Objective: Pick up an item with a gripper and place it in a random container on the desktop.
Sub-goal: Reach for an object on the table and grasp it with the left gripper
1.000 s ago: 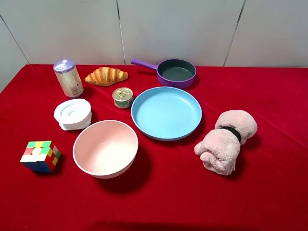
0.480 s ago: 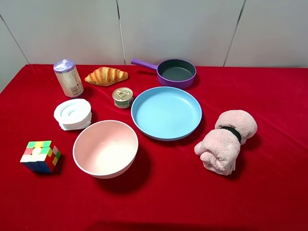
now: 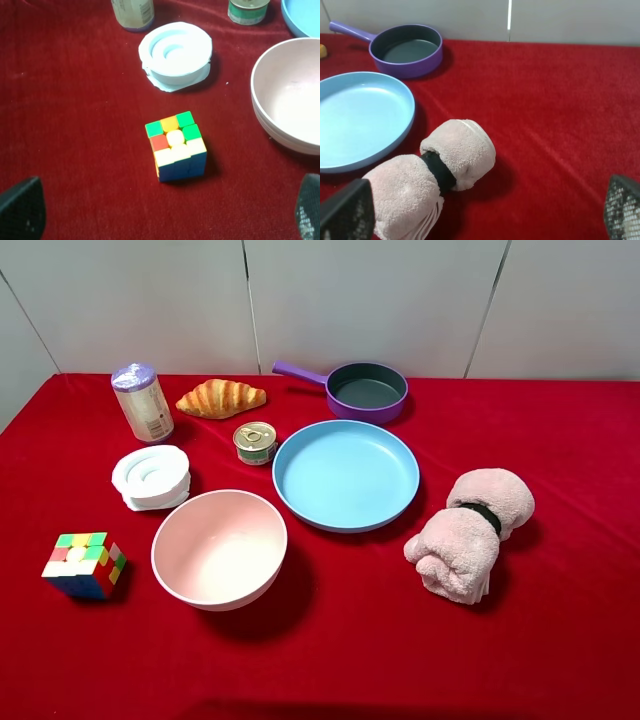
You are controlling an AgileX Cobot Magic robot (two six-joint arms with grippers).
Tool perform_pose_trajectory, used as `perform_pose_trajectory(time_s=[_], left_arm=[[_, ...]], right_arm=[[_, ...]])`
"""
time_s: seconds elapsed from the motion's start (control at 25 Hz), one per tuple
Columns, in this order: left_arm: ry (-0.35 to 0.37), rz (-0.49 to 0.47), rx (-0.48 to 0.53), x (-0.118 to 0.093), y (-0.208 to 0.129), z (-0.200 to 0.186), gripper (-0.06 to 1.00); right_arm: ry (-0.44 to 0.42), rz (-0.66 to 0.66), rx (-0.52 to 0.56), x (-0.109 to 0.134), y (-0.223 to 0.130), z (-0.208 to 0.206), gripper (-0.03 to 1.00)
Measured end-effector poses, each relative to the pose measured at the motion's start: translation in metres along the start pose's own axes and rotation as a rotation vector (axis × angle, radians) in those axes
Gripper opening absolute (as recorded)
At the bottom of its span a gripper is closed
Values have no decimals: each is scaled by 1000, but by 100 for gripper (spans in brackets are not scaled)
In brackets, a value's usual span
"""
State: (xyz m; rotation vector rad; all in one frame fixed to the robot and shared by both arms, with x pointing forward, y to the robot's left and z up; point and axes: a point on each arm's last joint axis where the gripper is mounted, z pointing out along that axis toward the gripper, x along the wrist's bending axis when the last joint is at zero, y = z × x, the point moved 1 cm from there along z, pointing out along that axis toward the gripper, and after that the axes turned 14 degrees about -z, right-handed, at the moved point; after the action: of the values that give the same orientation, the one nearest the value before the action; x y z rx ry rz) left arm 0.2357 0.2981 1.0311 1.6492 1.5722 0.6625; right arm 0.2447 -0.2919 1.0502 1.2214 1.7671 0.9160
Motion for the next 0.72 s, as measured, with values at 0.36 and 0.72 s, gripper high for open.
perform_pose_trajectory(time_s=[0.36, 0.72], left_arm=[[0, 0, 0, 0, 0, 0, 99], [0, -2, -1, 0, 0, 0, 99]], right_arm=[[0, 0, 0, 0, 0, 0, 69], [0, 0, 0, 0, 0, 0, 69]])
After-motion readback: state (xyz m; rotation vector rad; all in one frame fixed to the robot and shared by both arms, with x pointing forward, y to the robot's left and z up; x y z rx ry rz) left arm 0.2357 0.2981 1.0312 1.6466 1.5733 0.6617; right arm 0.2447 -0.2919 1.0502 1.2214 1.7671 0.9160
